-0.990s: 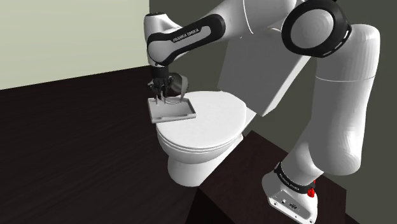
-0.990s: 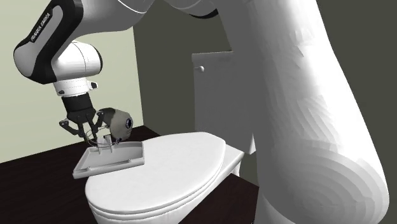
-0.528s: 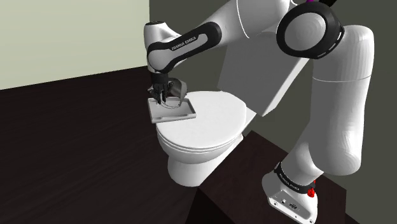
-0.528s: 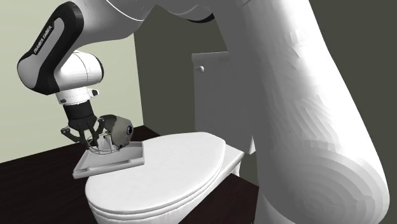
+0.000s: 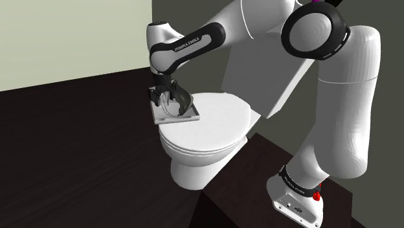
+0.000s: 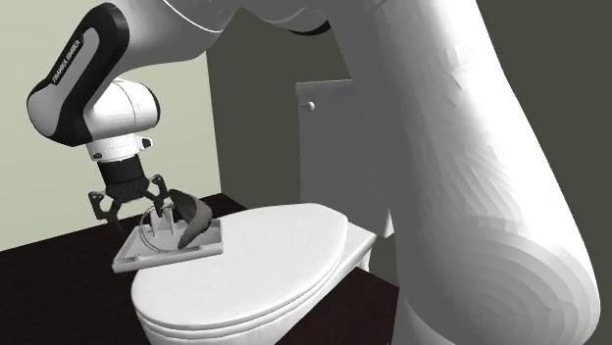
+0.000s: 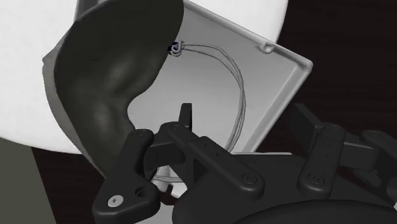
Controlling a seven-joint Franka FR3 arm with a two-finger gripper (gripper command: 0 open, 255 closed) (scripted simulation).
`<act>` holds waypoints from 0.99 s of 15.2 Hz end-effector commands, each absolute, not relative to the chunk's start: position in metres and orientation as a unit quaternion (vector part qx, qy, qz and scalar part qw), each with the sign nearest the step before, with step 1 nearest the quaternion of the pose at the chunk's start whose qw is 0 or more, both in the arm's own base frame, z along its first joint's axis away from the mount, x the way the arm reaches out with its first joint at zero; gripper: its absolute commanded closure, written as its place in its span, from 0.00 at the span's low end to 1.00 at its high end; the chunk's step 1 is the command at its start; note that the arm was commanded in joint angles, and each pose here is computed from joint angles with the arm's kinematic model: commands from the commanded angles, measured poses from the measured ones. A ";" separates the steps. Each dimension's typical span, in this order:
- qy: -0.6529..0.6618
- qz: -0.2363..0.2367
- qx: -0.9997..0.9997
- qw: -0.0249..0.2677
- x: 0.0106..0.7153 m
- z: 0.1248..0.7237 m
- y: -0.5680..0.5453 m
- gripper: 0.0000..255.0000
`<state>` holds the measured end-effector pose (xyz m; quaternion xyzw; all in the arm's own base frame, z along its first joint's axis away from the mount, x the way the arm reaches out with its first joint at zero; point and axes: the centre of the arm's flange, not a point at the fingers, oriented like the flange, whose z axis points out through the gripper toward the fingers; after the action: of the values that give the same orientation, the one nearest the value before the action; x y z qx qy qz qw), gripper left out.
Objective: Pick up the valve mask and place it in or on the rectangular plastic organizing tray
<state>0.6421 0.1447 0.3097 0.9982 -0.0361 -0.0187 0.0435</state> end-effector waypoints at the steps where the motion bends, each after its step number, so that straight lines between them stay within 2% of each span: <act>1: -0.036 -0.019 0.998 0.044 0.642 0.310 0.145 0.00; 3: -0.036 -0.019 0.998 0.044 0.642 0.310 0.145 0.00; 7: -0.036 -0.019 0.998 0.044 0.644 0.360 0.149 0.00; 15: -0.036 -0.019 0.998 0.044 0.644 0.360 0.149 0.00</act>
<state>0.6440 0.1490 0.3595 0.9982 -0.0361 -0.0187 0.0435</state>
